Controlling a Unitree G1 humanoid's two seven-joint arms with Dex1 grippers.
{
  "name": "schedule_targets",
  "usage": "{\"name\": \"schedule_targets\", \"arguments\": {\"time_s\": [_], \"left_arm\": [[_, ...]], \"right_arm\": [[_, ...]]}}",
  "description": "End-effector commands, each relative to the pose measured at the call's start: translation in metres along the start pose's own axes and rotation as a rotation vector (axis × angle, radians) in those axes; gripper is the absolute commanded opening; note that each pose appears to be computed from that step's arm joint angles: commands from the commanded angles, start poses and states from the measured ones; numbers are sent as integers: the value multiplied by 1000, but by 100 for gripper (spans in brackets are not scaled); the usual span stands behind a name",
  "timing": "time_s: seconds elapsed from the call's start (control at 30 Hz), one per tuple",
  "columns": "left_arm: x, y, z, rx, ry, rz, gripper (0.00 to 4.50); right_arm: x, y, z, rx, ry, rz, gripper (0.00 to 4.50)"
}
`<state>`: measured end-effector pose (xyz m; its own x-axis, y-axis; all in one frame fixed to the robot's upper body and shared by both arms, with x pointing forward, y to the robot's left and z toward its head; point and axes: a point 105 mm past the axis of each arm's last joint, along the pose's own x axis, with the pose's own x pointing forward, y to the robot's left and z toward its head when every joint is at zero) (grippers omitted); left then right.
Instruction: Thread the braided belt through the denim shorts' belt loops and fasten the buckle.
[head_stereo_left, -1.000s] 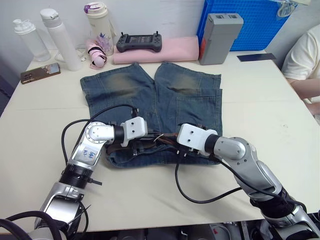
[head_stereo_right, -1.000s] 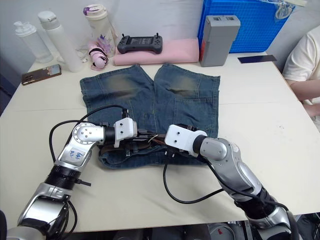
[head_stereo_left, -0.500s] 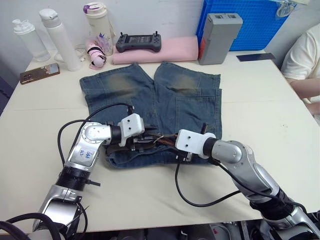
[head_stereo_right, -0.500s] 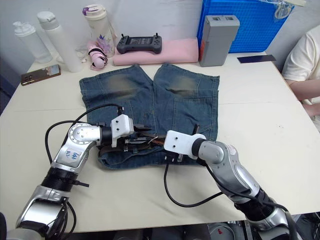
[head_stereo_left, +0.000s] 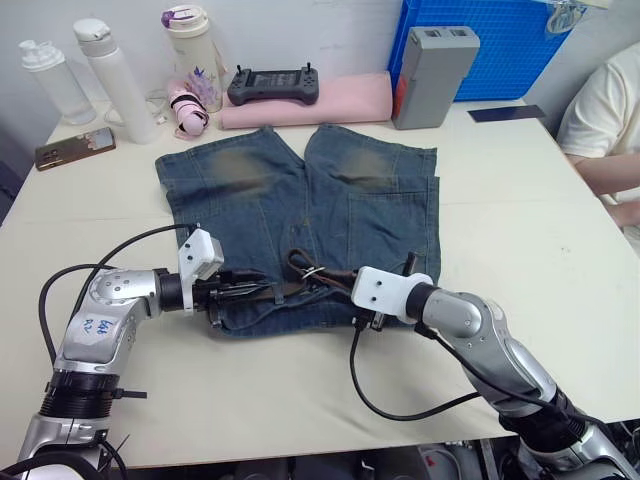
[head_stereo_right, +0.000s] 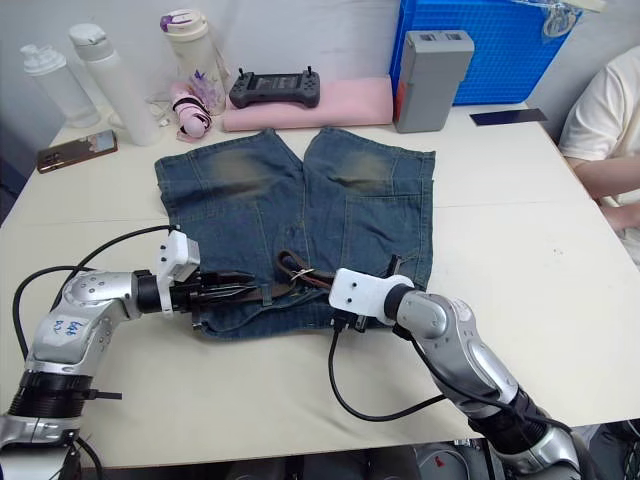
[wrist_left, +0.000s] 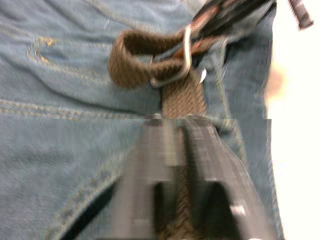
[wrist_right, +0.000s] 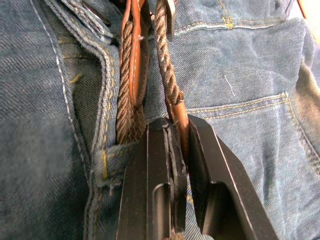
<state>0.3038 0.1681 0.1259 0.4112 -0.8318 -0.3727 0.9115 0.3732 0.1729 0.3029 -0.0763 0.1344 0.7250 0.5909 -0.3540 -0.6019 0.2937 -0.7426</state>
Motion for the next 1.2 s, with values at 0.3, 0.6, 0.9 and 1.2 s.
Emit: {"name": "schedule_targets", "arguments": {"time_s": [0.3, 0.6, 0.9, 1.2], "left_arm": [[9, -13, -47, 113, 206, -30, 10], [11, -13, -48, 129, 209, -27, 10], [8, -15, -48, 164, 219, -31, 0], [5, -12, -42, 181, 201, -23, 0]], "right_arm": [[-82, -25, -79, -81, 286, -124, 0], [-74, -26, -80, -85, 280, -154, 0], [-69, -30, -80, -69, 284, -180, 217], [-86, -25, -15, -66, -42, -165, 443]]}}
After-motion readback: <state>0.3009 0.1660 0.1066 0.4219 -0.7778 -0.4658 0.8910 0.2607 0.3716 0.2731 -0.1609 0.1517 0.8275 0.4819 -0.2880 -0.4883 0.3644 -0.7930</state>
